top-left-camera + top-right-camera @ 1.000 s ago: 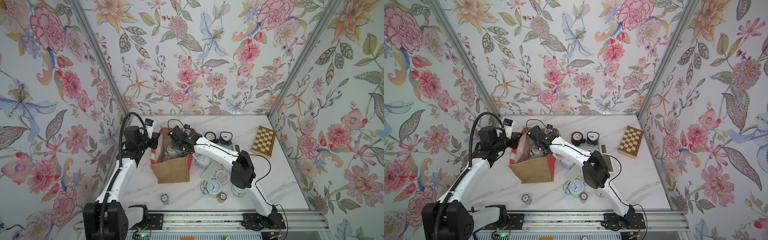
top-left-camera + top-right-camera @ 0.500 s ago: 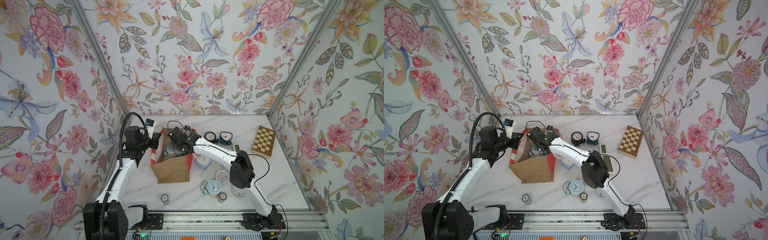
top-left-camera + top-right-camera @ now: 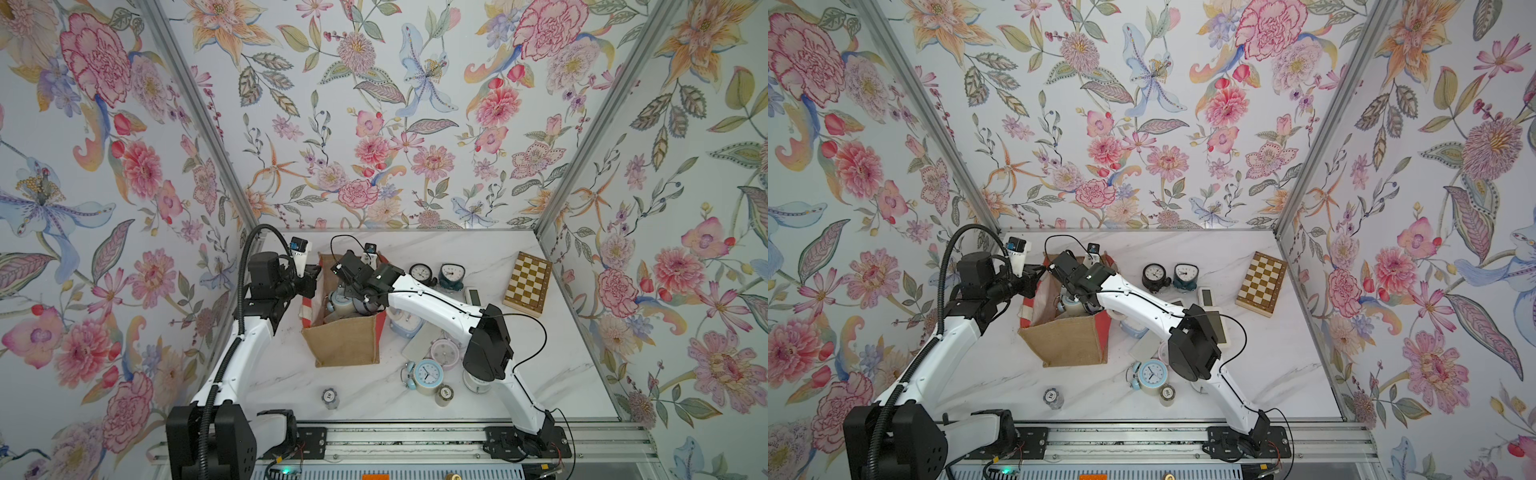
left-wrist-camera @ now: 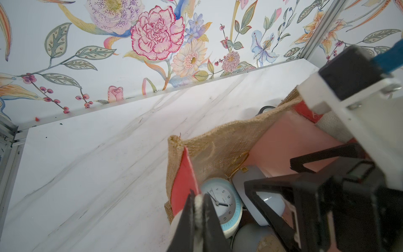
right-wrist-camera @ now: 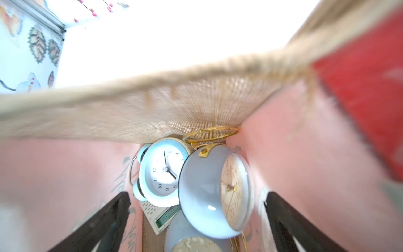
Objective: Put the alarm clock into the canvas bag
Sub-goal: Place the alarm at the canvas bag.
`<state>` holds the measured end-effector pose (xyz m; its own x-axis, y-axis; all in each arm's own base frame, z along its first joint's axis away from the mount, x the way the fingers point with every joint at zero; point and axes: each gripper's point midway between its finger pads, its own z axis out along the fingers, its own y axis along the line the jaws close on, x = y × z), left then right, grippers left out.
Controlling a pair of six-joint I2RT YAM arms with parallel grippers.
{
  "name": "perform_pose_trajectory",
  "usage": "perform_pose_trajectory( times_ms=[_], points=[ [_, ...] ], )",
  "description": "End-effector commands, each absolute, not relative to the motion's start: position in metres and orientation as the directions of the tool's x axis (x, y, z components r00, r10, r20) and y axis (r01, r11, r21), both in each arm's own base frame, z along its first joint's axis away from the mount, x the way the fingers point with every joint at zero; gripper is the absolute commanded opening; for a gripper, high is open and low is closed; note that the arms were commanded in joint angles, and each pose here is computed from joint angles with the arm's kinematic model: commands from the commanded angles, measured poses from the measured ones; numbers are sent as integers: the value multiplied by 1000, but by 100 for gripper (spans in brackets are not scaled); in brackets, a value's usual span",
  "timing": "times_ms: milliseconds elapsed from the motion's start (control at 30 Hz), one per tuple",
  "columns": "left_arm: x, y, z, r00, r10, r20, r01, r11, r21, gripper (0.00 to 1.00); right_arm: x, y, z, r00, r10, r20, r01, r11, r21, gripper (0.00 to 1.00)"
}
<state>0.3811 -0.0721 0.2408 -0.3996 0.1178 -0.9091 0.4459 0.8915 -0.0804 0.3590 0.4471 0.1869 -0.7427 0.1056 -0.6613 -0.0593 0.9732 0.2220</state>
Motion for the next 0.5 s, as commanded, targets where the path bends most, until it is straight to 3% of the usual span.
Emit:
perform_pose_trajectory(
  times_ms=[0, 333, 467],
  points=[
    [382, -75, 240, -399, 102, -911, 453, 886, -99, 4, 354, 438, 240, -660, 55, -749, -114, 978, 172, 99],
    [385, -75, 235, -411, 99, -906, 448, 888, -106, 4, 341, 457, 294, -555, -172, -814, -415, 905, 92, 98],
    [385, -75, 235, -413, 99, -905, 449, 887, -108, 4, 340, 444, 307, -539, -206, -817, -452, 889, 75, 96]
  ],
)
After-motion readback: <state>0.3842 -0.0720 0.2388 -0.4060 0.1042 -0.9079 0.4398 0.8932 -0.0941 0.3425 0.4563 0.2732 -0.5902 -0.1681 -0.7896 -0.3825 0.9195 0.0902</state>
